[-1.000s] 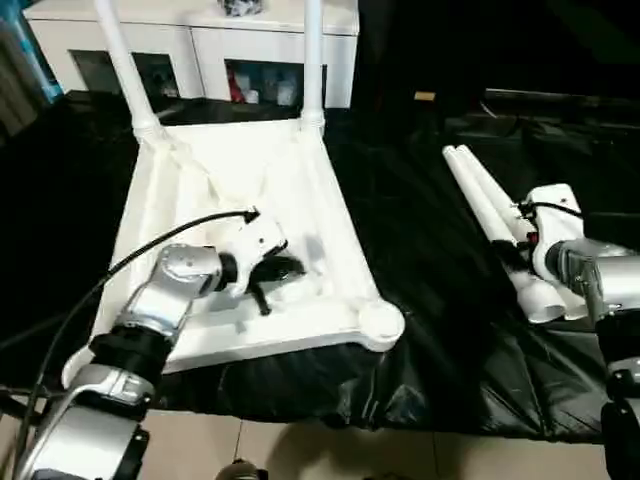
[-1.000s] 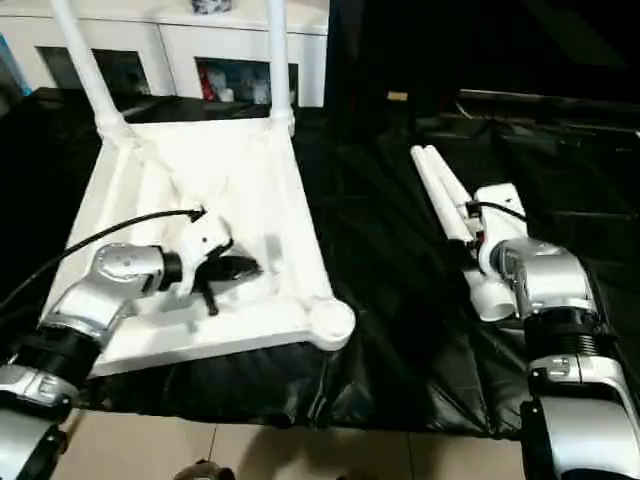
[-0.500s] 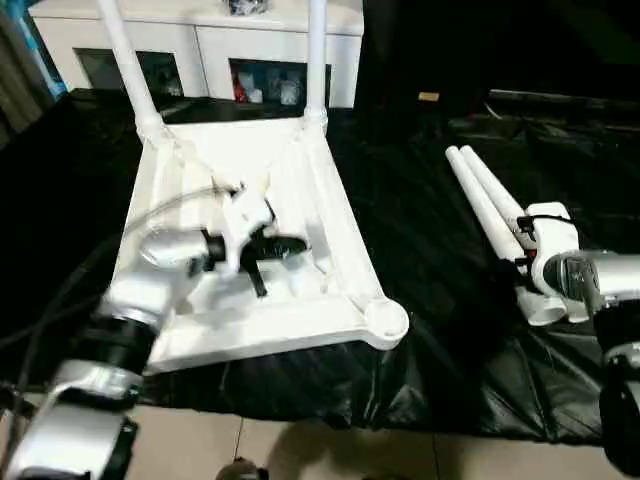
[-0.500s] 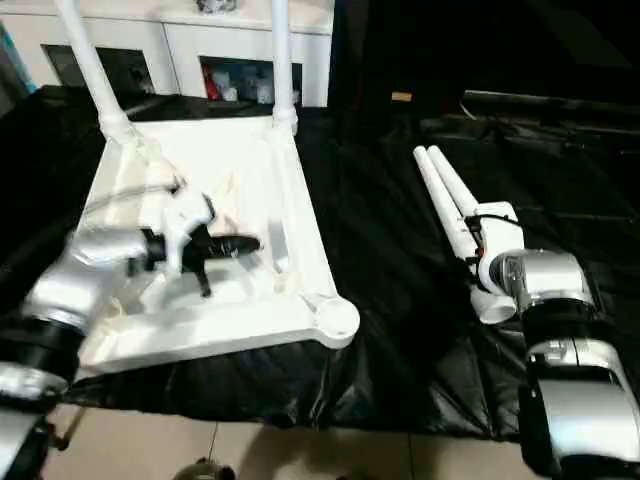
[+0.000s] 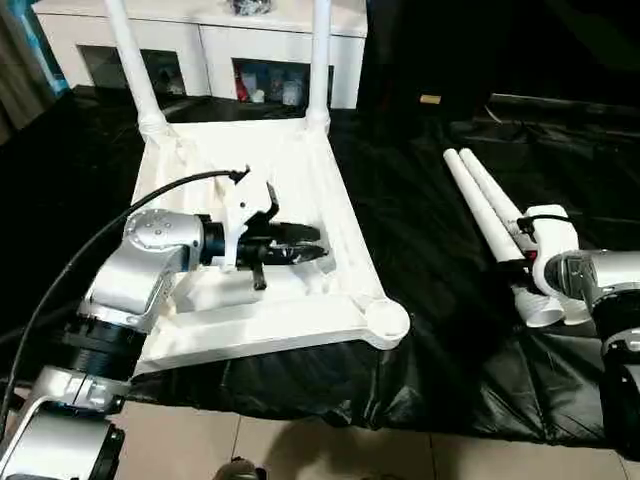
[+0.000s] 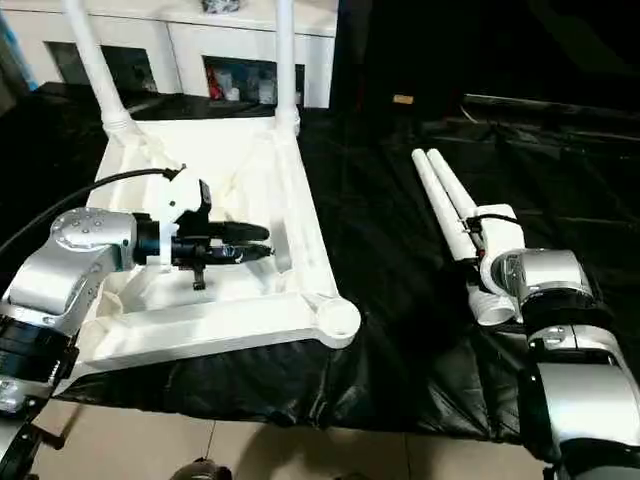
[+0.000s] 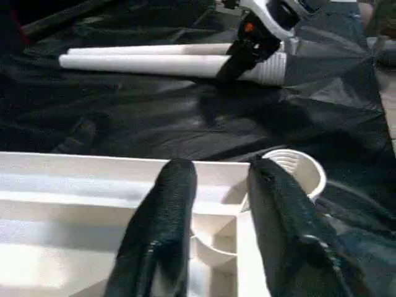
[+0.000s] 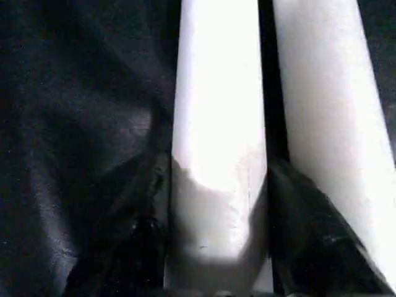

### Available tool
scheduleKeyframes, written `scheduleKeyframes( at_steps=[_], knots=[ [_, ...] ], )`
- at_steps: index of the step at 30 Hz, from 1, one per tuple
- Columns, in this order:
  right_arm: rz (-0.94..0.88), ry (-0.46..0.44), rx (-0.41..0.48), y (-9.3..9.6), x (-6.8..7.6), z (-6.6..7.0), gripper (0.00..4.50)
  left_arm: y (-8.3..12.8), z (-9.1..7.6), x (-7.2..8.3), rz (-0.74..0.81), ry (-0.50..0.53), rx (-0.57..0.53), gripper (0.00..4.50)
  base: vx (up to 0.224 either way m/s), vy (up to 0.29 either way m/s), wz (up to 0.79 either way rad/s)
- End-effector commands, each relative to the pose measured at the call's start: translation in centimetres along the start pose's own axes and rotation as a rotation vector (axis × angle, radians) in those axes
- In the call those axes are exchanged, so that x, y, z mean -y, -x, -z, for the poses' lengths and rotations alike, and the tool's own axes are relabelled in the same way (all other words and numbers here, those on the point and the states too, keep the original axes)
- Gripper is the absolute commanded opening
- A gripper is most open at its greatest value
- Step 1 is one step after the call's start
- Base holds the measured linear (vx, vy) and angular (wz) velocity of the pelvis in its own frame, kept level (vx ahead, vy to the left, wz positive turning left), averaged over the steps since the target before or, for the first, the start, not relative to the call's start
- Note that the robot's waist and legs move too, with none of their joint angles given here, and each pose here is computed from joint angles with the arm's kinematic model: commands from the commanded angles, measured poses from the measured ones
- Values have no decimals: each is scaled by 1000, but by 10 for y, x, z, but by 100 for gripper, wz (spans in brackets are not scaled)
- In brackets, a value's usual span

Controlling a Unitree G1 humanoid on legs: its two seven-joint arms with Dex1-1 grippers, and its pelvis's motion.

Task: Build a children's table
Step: Pick table leg

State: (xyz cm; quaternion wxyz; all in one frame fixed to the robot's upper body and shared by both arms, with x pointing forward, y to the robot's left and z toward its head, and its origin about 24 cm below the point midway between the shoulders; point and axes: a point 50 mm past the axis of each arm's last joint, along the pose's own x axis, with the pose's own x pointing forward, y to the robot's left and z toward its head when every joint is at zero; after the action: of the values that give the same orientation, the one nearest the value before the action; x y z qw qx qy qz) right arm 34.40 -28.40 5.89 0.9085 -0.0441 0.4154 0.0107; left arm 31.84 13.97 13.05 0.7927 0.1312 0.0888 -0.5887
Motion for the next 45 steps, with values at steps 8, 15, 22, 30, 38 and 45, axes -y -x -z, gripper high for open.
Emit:
scheduleKeyframes(
  at_steps=[8,15,22,30,38,45],
  knots=[
    [-43,-82,83,0,1,-5,184,-11,-8,-5,-96,46,72,246,0,0,0],
    [-423,-191,409,11,-39,-37,184,-47,-27,-8,-220,261,232,304,0,0,0],
    [-905,-153,671,43,-94,-44,184,-70,-34,-21,-337,572,363,362,0,0,0],
    [-1069,-88,674,58,-122,-32,184,-73,-56,-18,-269,714,507,421,0,0,0],
    [-1052,-36,655,60,-136,-31,184,-76,-63,-10,-223,704,518,450,0,0,0],
    [-1078,-29,658,64,-144,-32,184,-73,-63,-17,-305,725,538,415,0,0,0]
  ],
)
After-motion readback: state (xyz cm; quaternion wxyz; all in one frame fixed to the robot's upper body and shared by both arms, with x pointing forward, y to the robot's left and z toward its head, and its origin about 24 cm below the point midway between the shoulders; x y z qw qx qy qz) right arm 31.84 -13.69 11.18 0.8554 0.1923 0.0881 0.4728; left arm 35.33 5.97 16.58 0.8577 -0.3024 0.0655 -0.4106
